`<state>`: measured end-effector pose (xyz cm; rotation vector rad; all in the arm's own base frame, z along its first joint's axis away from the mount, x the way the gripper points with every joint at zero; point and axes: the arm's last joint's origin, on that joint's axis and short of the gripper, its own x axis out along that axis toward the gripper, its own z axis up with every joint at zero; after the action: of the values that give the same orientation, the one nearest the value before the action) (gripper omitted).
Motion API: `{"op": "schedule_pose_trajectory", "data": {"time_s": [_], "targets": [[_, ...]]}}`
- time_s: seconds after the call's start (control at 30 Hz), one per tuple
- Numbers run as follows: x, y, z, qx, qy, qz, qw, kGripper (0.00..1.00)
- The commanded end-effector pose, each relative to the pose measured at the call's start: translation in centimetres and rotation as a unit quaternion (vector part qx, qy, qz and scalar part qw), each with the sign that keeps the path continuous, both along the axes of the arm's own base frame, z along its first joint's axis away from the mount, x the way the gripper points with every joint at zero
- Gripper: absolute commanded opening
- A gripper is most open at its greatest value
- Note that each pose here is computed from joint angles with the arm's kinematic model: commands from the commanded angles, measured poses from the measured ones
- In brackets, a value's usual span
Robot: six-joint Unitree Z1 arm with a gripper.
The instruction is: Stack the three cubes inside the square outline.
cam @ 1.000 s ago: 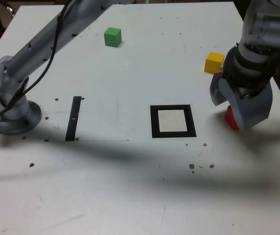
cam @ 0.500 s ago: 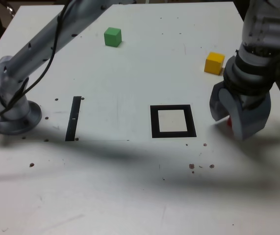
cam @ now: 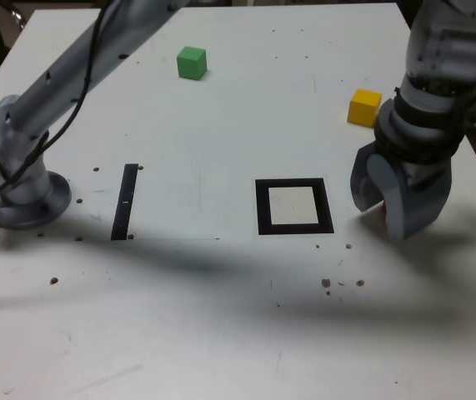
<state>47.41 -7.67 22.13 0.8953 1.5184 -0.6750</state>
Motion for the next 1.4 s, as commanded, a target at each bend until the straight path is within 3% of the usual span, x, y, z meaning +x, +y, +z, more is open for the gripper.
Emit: {"op": "schedule_pose_trajectory", "data": {"time_s": [0.0,0.17,0.3,0.47,0.57,0.7,0.83,0.97,1.07,1.17,1.37], "targets": [[-0.9,0.2,1.7,-0.001,-0.011,0.012,0.9999,0.15],[-3.9,0.7,5.9,-0.008,-0.042,0.062,0.9971,0.15],[-7.5,1.4,9.0,-0.016,-0.072,0.135,0.9882,0.15],[-12.1,2.1,10.4,-0.031,-0.095,0.231,0.9679,0.15],[-13.9,2.4,9.9,-0.032,-0.088,0.281,0.955,0.15],[-15.3,2.6,8.7,-0.019,-0.072,0.34,0.9373,0.15],[-15.9,2.7,7.3,-0.013,-0.068,0.391,0.9177,0.15],[-15.6,2.4,6.0,-0.02,-0.076,0.43,0.8995,0.15],[-15.3,2.0,5.0,-0.031,-0.077,0.45,0.8892,0.15],[-15.0,1.7,4.1,-0.042,-0.073,0.459,0.8844,0.15],[-14.7,1.5,2.7,-0.056,-0.064,0.463,0.8821,0.15]]}}
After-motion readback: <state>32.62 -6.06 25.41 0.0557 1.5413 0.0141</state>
